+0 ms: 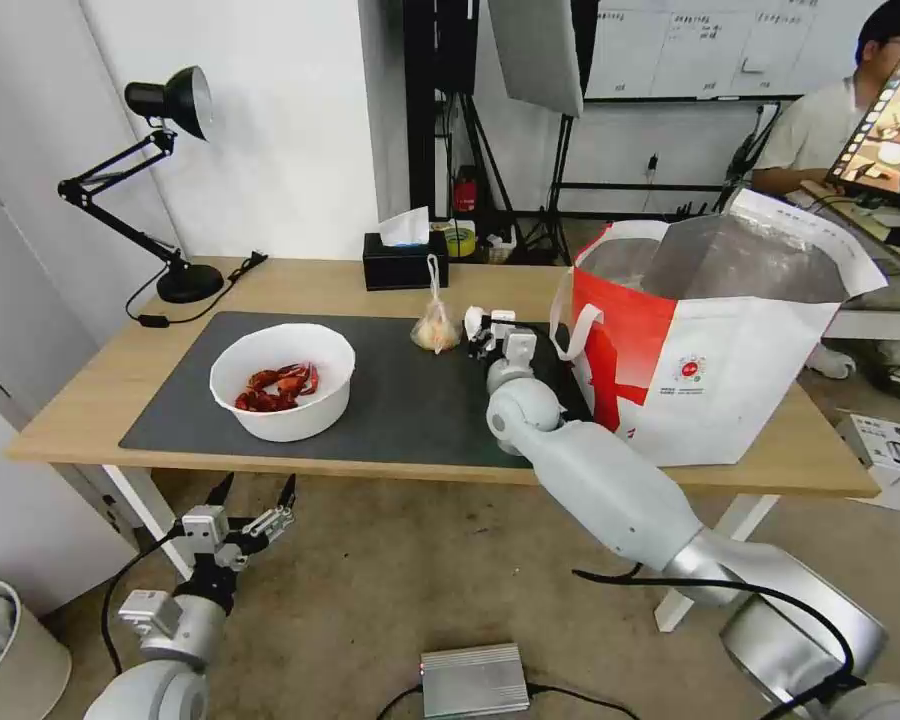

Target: Pick up the trash from the table and place it into the takeout bag.

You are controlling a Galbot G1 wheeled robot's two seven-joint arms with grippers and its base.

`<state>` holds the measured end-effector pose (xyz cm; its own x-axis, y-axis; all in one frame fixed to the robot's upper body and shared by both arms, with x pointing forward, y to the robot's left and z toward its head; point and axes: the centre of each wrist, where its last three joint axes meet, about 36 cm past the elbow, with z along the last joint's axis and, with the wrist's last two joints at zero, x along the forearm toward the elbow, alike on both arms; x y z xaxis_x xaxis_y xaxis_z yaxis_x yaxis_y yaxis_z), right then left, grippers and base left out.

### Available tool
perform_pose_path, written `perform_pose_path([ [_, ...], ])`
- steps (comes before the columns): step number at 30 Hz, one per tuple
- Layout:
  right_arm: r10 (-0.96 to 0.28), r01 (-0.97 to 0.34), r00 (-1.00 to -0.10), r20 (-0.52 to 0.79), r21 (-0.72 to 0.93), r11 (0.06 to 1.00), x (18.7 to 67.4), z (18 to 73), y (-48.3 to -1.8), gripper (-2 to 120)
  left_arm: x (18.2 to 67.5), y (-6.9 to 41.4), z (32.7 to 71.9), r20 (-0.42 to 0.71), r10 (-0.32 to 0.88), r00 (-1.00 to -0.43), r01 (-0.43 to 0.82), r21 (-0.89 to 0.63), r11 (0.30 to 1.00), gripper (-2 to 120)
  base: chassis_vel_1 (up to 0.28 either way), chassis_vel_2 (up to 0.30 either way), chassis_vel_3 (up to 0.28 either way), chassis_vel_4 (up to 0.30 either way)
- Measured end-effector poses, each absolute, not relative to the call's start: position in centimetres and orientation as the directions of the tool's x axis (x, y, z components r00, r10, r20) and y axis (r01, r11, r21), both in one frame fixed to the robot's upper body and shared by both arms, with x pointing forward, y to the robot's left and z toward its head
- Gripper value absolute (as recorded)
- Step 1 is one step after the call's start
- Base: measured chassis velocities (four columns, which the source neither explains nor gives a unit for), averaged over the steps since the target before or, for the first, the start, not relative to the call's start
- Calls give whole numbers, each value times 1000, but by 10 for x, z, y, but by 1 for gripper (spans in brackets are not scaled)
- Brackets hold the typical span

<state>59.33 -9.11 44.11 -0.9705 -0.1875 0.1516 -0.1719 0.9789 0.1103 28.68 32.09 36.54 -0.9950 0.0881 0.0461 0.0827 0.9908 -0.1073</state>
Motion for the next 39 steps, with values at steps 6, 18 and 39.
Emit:
perform_pose_path([
  [6, -268, -255, -958, 98, 131, 958, 564, 448, -89, 0, 286, 324, 366, 45, 77, -996, 72, -105, 992, 100, 0, 0, 0, 0],
  [18, -398, -398, -917, -13, 41, 916, 482, 442, -126, 0, 284, 328, 369, 48, 70, -996, 66, -95, 993, 100, 0, 0, 0, 0],
  [39, -517, -476, -805, -290, -204, 855, 388, 504, -235, 0, 286, 326, 382, 23, 84, -996, 82, -70, 994, 100, 0, 0, 0, 0],
])
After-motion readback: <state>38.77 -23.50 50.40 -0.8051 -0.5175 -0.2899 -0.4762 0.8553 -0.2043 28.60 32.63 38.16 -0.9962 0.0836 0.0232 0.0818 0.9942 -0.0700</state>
